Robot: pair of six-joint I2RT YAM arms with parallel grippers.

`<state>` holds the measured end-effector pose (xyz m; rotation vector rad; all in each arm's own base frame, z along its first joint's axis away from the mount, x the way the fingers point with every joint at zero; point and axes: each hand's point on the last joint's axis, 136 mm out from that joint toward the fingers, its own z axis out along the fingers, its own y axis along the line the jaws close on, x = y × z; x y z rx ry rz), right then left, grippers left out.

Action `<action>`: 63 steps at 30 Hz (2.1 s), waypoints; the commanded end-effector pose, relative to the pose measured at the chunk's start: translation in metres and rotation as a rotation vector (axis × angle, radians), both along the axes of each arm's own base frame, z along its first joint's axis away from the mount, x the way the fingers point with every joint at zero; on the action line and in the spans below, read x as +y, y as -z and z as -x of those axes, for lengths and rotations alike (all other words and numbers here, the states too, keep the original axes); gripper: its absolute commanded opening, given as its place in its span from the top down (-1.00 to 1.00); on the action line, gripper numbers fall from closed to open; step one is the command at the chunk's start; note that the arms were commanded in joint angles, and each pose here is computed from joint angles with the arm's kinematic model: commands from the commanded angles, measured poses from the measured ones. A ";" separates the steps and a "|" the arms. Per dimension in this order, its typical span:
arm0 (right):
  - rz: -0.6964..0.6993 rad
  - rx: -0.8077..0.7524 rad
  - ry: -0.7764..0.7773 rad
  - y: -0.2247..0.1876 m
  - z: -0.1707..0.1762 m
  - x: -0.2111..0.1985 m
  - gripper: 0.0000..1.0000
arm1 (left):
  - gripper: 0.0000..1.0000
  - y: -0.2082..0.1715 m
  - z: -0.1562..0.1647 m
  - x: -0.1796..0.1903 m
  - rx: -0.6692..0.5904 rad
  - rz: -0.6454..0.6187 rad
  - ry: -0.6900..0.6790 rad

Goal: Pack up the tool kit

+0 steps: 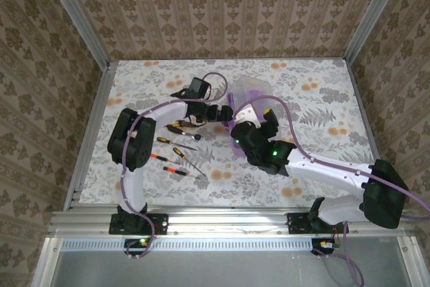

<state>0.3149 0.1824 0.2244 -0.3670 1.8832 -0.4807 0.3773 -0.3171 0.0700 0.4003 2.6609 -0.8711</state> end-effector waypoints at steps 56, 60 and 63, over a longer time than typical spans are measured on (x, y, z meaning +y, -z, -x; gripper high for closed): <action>0.355 -0.185 -0.042 0.007 0.014 -0.006 -1.00 | -1.00 0.015 0.002 -0.007 0.031 0.016 0.022; 0.348 -0.181 -0.016 0.001 0.010 -0.020 -1.00 | -1.00 0.013 0.002 -0.008 0.028 0.017 0.024; 0.322 -0.179 0.003 -0.009 0.009 -0.035 -1.00 | -1.00 0.013 0.002 -0.008 0.027 0.017 0.025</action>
